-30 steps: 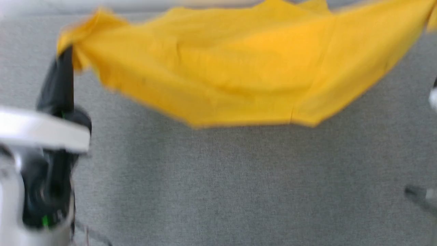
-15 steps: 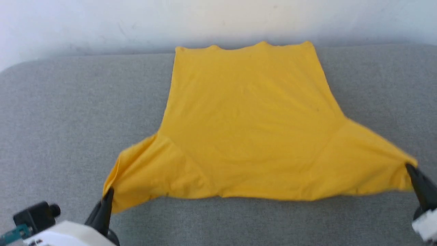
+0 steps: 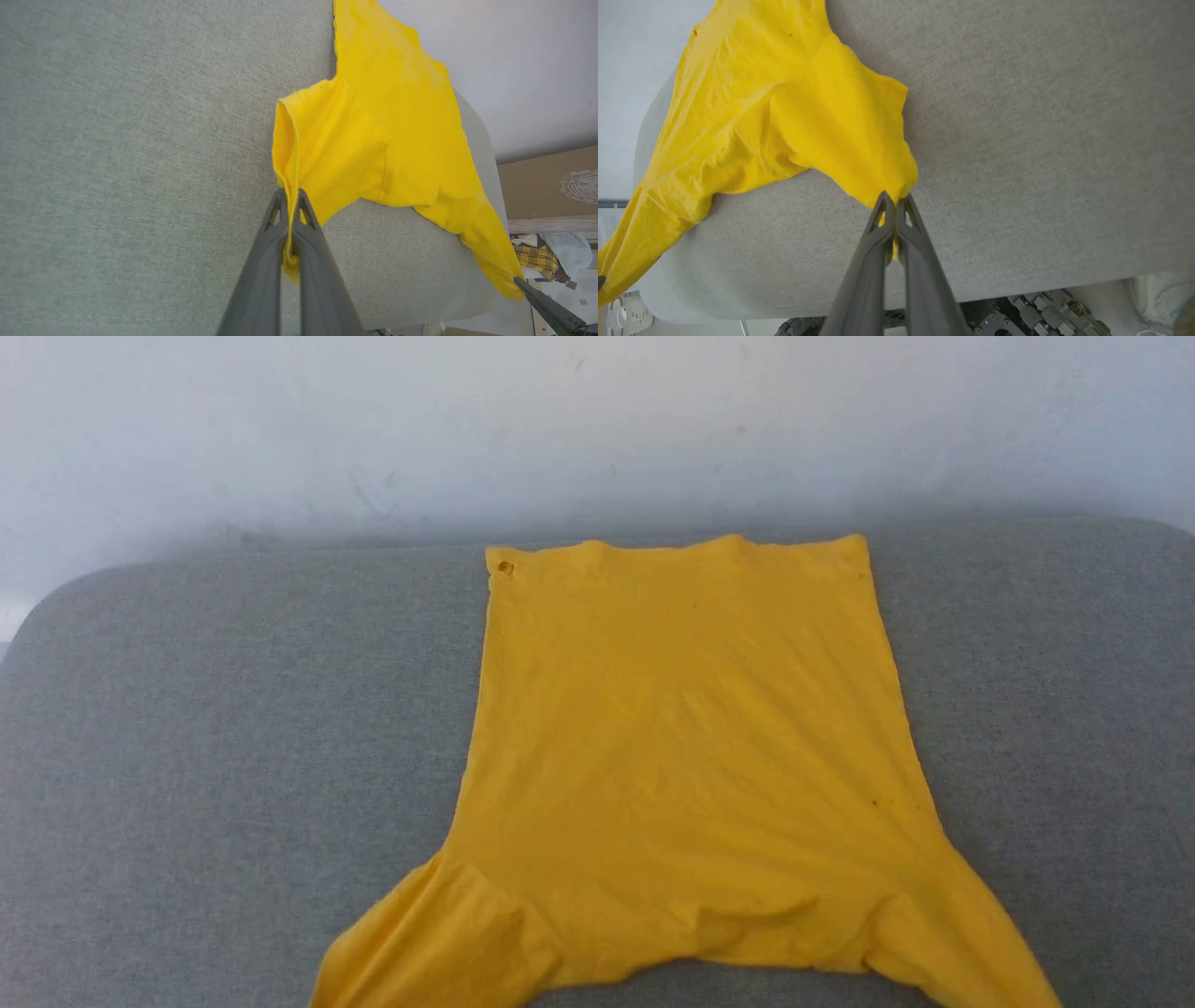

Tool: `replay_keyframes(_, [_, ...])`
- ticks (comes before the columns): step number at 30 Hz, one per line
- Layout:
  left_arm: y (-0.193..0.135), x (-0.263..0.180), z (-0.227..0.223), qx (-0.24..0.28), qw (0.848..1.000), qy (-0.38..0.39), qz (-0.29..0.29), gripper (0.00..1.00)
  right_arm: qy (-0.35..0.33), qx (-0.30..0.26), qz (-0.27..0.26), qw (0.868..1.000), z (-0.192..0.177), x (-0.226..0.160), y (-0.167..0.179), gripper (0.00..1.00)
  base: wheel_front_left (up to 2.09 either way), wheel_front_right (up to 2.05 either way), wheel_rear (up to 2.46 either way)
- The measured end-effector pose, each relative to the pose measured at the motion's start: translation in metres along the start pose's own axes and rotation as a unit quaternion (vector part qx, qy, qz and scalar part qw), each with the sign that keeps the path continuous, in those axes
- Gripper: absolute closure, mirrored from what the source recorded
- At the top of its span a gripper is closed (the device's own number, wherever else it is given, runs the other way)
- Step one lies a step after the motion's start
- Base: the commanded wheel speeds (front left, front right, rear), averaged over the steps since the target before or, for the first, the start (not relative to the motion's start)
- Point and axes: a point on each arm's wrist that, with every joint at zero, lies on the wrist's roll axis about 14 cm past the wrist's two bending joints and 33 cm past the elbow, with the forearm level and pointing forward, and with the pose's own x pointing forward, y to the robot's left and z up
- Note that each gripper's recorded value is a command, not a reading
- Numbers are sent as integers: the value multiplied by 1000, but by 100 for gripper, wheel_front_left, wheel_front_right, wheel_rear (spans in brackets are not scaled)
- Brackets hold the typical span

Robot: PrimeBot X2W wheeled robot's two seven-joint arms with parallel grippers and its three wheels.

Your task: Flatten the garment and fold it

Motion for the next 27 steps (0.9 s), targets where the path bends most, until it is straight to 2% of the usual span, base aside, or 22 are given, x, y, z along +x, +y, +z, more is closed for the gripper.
replay_keyframes(6, [21, -20, 5, -9, 999, -5, 31, 100, 102, 15, 9, 995, -43, -22, 1, 100, 0, 0, 0])
replay_keyframes(10, [23, -23, 10, -14, 999, -14, 34, 100, 92, 7, -2, 996, -36, -27, -3, 100, 0, 0, 0])
replay_keyframes(17, [8, -13, 21, 6, 999, -41, 11, 100, 40, -60, -33, 997, -14, -8, -3, 99, 0, 0, 0])
replay_keyframes(19, [0, -7, 24, 13, 999, -46, -1, 100, 30, -66, -38, 997, -12, -1, -4, 39, 0, 0, 0])
replay_keyframes(20, [-3, -5, 26, 16, 999, -48, -6, 100, 31, -71, -41, 996, -13, 1, -5, 0, 0, 0, 0])
replay_keyframes(24, [-11, 1, 29, 27, 998, -51, -20, 100, -3, -104, -33, 994, 10, 8, 9, 0, 0, 0, 0])
replay_keyframes(27, [-13, 6, 32, 35, 998, -56, -21, 100, -83, -149, -26, 985, 63, 7, 27, 0, 0, 0, 0])
